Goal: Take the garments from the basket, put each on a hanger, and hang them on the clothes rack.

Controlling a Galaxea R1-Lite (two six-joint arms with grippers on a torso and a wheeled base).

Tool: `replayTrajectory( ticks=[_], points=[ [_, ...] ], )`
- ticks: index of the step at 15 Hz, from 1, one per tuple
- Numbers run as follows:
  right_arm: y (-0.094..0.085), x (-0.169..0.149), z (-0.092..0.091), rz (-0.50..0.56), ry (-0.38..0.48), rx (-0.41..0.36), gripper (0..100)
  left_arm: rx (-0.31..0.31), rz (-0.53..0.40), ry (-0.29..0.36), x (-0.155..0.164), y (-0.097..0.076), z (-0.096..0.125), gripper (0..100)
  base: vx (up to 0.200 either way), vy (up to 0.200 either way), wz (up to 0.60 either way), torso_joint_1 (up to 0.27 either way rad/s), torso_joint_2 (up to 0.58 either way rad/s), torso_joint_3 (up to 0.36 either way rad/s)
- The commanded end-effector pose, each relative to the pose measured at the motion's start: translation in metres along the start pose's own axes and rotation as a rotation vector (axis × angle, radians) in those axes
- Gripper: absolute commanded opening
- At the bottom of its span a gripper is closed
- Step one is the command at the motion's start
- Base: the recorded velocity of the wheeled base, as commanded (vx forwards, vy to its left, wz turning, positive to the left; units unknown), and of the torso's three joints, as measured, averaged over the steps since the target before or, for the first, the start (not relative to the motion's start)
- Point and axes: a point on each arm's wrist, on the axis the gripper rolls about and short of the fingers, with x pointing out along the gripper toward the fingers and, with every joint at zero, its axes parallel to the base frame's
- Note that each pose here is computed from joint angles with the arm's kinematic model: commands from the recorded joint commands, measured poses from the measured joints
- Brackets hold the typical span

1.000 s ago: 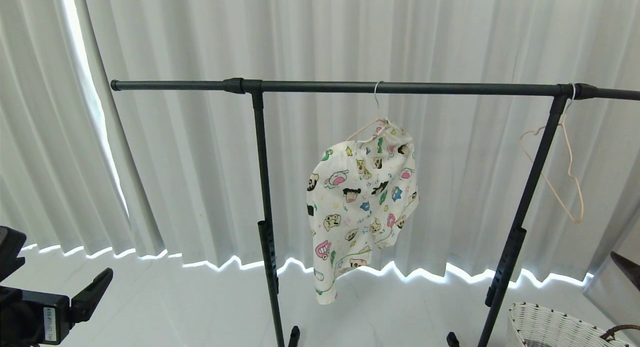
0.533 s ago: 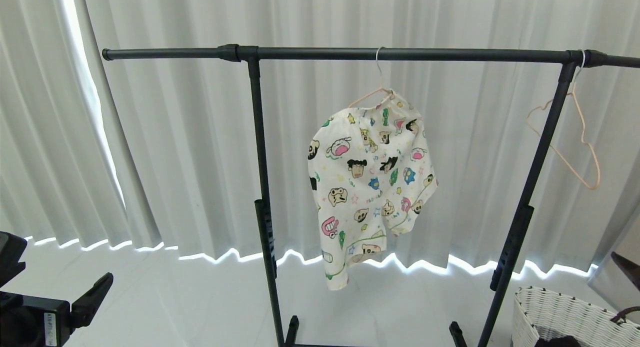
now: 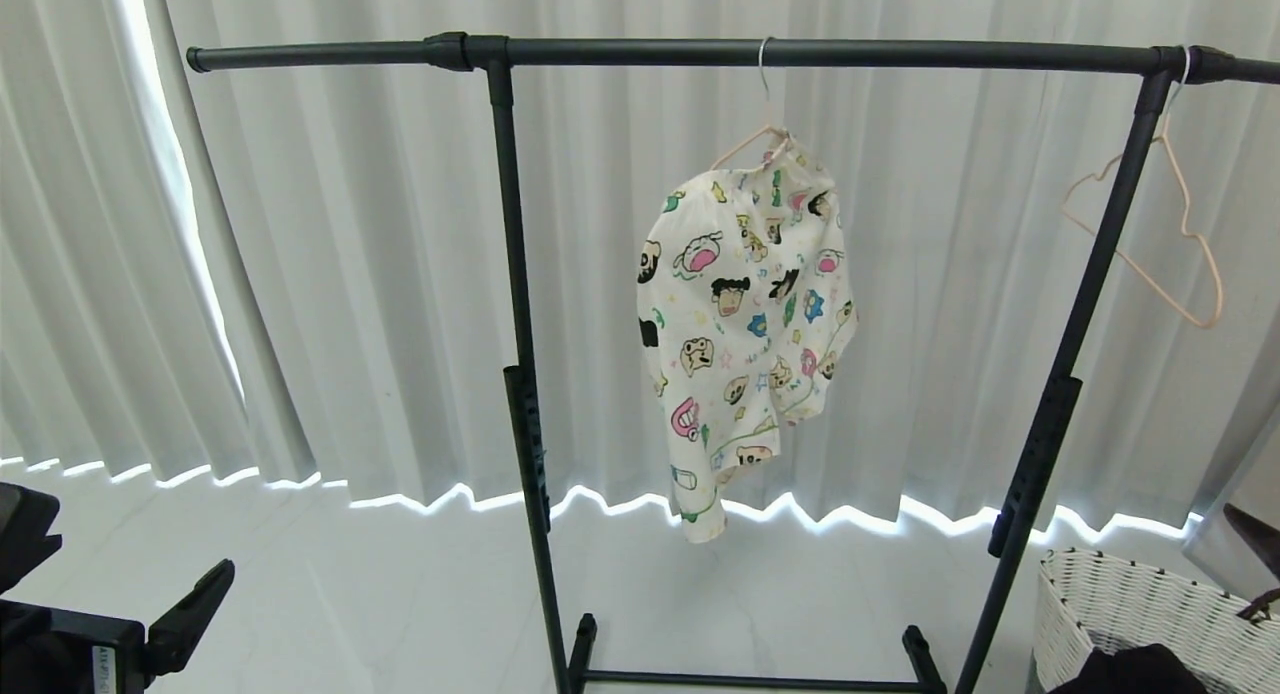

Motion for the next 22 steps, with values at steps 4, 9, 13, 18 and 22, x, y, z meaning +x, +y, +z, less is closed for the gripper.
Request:
replayTrajectory(
  ticks=[4, 9, 13, 18, 22],
  points=[
    [0.004, 0.001, -0.007, 0.011, 0.022, -0.014, 100, 0.0, -0.005, -0.005, -0.005, -0.002, -0.006, 100, 0.0, 0.0, 0.0, -0.03, 0.09, 0.07],
    [0.007, 0.0, -0.015, 0.018, 0.038, -0.021, 100, 0.017, -0.023, -0.028, -0.013, -0.006, -0.016, 100, 0.0, 0.0, 0.0, 0.0, 0.0, 0.0],
    [0.008, -0.002, -0.019, 0.018, 0.04, -0.021, 100, 0.033, -0.062, -0.041, -0.017, -0.01, -0.021, 100, 0.0, -0.2, 0.0, 0.0, 0.0, 0.005],
    [0.01, -0.001, -0.024, 0.027, 0.055, -0.027, 100, 0.031, -0.062, -0.04, -0.017, -0.01, -0.021, 100, 0.0, -0.2, 0.0, 0.002, 0.0, 0.003],
    [0.02, 0.001, -0.041, 0.056, 0.114, -0.06, 100, 0.032, -0.066, -0.048, -0.017, -0.01, -0.02, 100, 0.0, 0.0, 0.0, 0.0, 0.0, 0.0]
  ],
)
